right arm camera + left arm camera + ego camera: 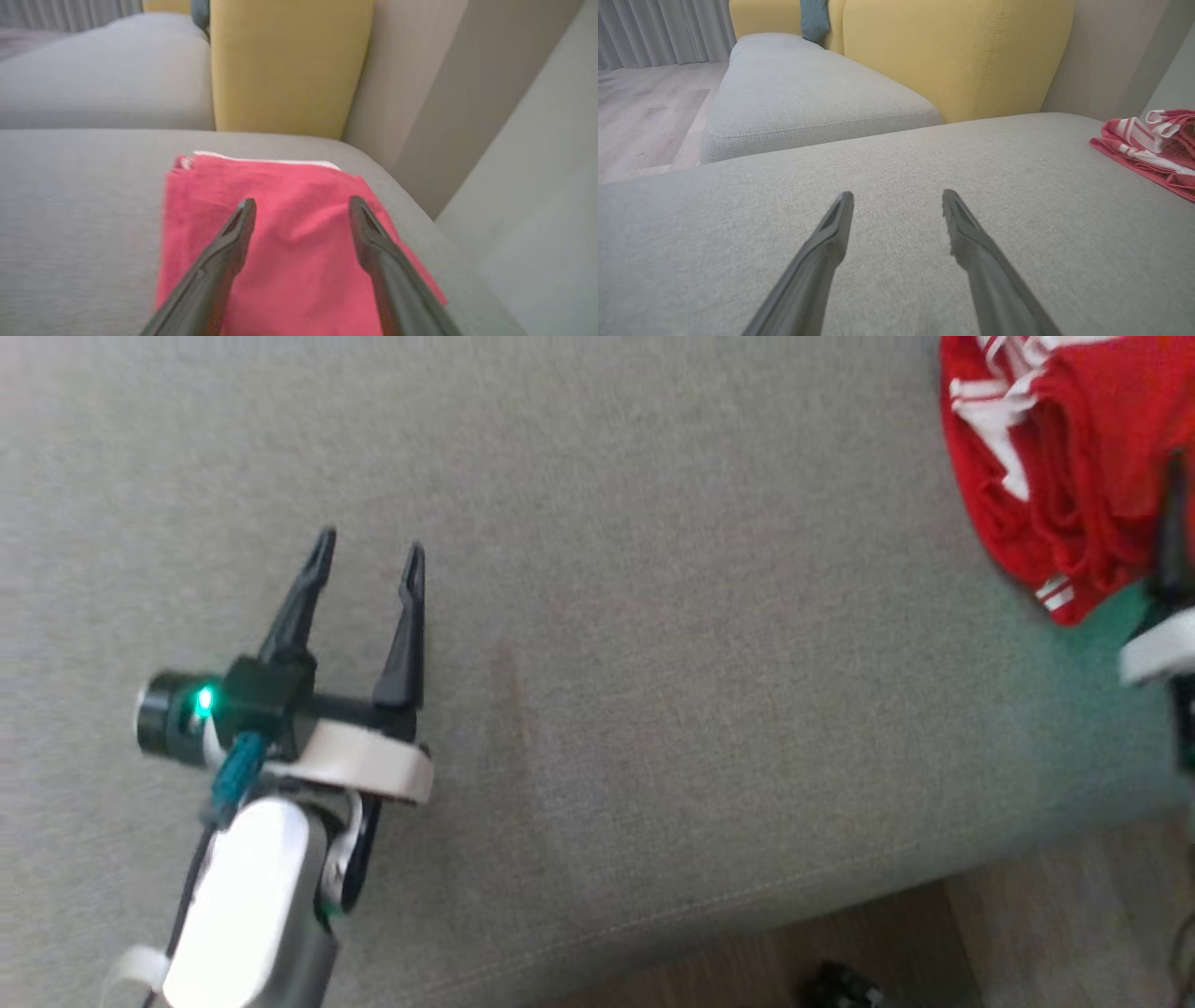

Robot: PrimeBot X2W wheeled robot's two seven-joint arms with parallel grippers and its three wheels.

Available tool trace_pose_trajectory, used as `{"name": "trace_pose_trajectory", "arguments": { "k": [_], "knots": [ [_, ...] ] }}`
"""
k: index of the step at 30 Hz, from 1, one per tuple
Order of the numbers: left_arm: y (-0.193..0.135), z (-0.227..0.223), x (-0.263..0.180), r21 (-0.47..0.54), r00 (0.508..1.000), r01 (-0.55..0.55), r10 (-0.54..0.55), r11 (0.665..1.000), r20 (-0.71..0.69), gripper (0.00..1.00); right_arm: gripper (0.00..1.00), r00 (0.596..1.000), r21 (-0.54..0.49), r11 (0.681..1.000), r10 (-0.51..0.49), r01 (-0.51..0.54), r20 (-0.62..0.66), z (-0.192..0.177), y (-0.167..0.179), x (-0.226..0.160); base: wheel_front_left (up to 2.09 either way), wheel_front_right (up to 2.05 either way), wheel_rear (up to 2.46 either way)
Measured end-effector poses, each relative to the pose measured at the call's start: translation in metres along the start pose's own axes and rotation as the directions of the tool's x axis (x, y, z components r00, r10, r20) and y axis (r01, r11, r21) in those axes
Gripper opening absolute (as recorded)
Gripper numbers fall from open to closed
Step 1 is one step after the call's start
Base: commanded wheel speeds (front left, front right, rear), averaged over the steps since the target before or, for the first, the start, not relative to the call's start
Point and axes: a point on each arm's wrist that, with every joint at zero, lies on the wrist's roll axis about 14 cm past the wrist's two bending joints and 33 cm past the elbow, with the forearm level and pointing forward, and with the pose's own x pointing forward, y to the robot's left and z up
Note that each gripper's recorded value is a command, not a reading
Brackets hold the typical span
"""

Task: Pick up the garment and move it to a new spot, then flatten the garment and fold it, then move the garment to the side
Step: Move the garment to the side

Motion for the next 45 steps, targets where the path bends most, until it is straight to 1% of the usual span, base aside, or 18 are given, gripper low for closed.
{"name": "trace_pose_trajectory", "arguments": {
  "k": [5, 11, 14, 16, 20, 23, 26, 29, 37, 45],
  "knots": [
    [0.009, 0.02, -0.021, 0.012, 0.998, -0.058, 0.058, 0.998, 0.026, 1.0, 1.0, 0.987, 0.055, 0.993, 0.098, -0.106, 0.13, 0.03, 0.053, -0.03, 0.0, 0.0, 0.0],
    [0.027, 0.039, -0.045, 0.037, 0.99, -0.136, 0.134, 0.99, 0.052, 1.0, 1.0, 0.96, 0.122, 0.964, 0.212, -0.236, 0.181, 0.052, 0.115, -0.054, 0.0, 0.0, 0.0],
    [0.038, 0.044, -0.061, 0.046, 0.982, -0.183, 0.181, 0.982, 0.055, 1.0, 1.0, 0.949, 0.151, 0.947, 0.256, -0.285, 0.187, 0.058, 0.138, -0.064, 0.0, 0.0, 0.0],
    [0.044, 0.046, -0.072, 0.051, 0.976, -0.213, 0.21, 0.976, 0.056, 1.0, 1.0, 0.943, 0.155, 0.94, 0.274, -0.305, 0.19, 0.062, 0.146, -0.07, 0.0, 0.0, 0.0],
    [0.05, 0.049, -0.088, 0.056, 0.968, -0.25, 0.247, 0.967, 0.052, 1.0, 1.0, 0.937, 0.155, 0.934, 0.289, -0.321, 0.197, 0.066, 0.151, -0.08, 0.0, 0.0, 0.0],
    [0.057, 0.049, -0.105, 0.051, 0.955, -0.294, 0.292, 0.954, 0.045, 1.0, 1.0, 0.936, 0.169, 0.929, 0.295, -0.328, 0.194, 0.067, 0.154, -0.092, 0.0, 0.0, 0.0],
    [0.058, 0.049, -0.121, 0.049, 0.949, -0.316, 0.314, 0.948, 0.036, 1.0, 1.0, 0.936, 0.165, 0.93, 0.297, -0.328, 0.189, 0.066, 0.151, -0.106, 0.0, 0.0, 0.0],
    [0.055, 0.048, -0.134, 0.039, 0.946, -0.324, 0.323, 0.945, 0.024, 1.0, 1.0, 0.939, 0.165, 0.931, 0.296, -0.324, 0.176, 0.063, 0.148, -0.119, 0.0, 0.0, 0.0],
    [0.052, 0.05, -0.162, 0.06, 0.939, -0.345, 0.344, 0.937, 0.018, 1.0, 1.0, 0.937, 0.171, 0.932, 0.284, -0.32, 0.204, 0.072, 0.141, -0.142, 0.0, 0.0, 0.0],
    [0.053, 0.056, -0.171, 0.067, 0.931, -0.364, 0.364, 0.929, 0.026, 1.0, 1.0, 0.927, 0.165, 0.921, 0.318, -0.352, 0.2, 0.073, 0.151, -0.152, 0.0, 0.0, 0.0]
  ]
}}
